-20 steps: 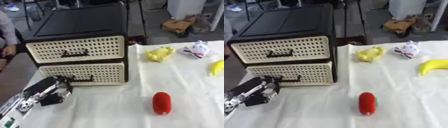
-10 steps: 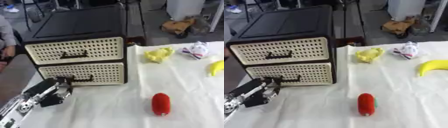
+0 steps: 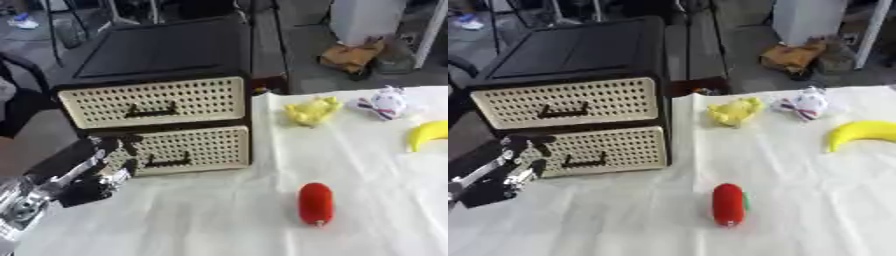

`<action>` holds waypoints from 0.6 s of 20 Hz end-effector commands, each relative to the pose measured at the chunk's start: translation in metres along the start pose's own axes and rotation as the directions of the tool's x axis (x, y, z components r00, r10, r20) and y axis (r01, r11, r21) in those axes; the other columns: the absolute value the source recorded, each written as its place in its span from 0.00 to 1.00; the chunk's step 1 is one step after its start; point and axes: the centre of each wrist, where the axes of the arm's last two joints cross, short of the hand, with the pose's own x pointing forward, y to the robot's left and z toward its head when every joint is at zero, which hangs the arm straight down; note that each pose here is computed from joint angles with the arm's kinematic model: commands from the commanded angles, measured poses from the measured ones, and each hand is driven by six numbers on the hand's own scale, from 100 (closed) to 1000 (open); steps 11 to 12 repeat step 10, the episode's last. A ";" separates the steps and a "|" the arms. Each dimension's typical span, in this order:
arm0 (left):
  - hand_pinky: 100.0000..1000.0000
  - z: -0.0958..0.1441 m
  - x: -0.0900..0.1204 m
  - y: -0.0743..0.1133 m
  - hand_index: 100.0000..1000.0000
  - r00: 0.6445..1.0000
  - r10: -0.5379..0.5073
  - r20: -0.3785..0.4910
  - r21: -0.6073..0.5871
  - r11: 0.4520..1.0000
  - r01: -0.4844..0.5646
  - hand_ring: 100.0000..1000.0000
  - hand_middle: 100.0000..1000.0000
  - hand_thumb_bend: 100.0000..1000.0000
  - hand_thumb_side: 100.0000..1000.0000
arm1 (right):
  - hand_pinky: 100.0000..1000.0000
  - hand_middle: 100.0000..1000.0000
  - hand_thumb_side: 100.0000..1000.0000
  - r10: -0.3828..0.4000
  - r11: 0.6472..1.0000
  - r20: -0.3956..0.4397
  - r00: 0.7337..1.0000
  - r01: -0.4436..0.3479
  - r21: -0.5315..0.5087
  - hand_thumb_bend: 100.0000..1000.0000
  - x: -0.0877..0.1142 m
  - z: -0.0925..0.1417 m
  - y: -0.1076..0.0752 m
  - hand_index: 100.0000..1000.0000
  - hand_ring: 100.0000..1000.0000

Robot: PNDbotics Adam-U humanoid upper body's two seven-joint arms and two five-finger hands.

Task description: Pick up objects from table and place into drawer.

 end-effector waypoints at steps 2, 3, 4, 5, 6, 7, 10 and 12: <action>0.00 0.007 0.016 0.028 0.97 0.996 -0.073 0.059 0.040 0.997 0.071 0.00 0.63 0.00 1.00 | 0.48 0.51 1.00 0.009 1.000 0.032 0.999 -0.008 -0.005 0.30 0.009 -0.005 -0.004 0.69 0.73; 0.00 0.008 0.023 0.032 0.97 0.994 -0.063 0.084 0.055 0.997 0.059 0.00 0.62 0.00 0.99 | 0.48 0.51 1.00 0.009 1.000 0.032 0.999 -0.009 -0.008 0.30 0.009 -0.004 -0.004 0.69 0.73; 0.00 0.011 0.031 0.038 0.92 0.993 -0.049 0.112 0.080 0.996 0.040 0.00 0.57 0.00 0.99 | 0.48 0.51 1.00 0.009 1.000 0.032 0.999 -0.009 -0.012 0.30 0.009 -0.004 -0.005 0.69 0.73; 0.00 0.014 0.041 0.044 0.90 0.989 -0.026 0.145 0.115 0.993 0.009 0.00 0.55 0.00 0.99 | 0.48 0.51 1.00 0.010 1.000 0.033 0.999 -0.009 -0.016 0.29 0.009 -0.004 -0.006 0.69 0.73; 0.00 0.018 0.050 0.051 0.87 0.983 0.009 0.181 0.152 0.988 -0.037 0.00 0.50 0.00 0.98 | 0.48 0.51 1.00 0.011 1.000 0.033 0.999 -0.010 -0.021 0.29 0.009 -0.004 -0.006 0.69 0.73; 0.00 0.023 0.059 0.056 0.85 0.975 0.049 0.215 0.183 0.979 -0.090 0.00 0.48 0.00 0.98 | 0.48 0.51 1.00 0.011 1.000 0.034 0.999 -0.010 -0.026 0.29 0.009 -0.004 -0.007 0.69 0.73; 0.00 0.032 0.070 0.066 0.80 0.930 0.186 0.317 0.242 0.932 -0.269 0.00 0.43 0.00 0.99 | 0.48 0.51 1.00 0.010 0.999 0.035 0.999 -0.009 -0.035 0.28 0.009 -0.004 -0.008 0.69 0.73; 0.00 0.032 0.070 0.066 0.80 0.930 0.186 0.317 0.242 0.932 -0.269 0.00 0.43 0.00 0.99 | 0.48 0.51 1.00 0.010 0.999 0.035 0.999 -0.009 -0.035 0.28 0.009 -0.004 -0.008 0.69 0.73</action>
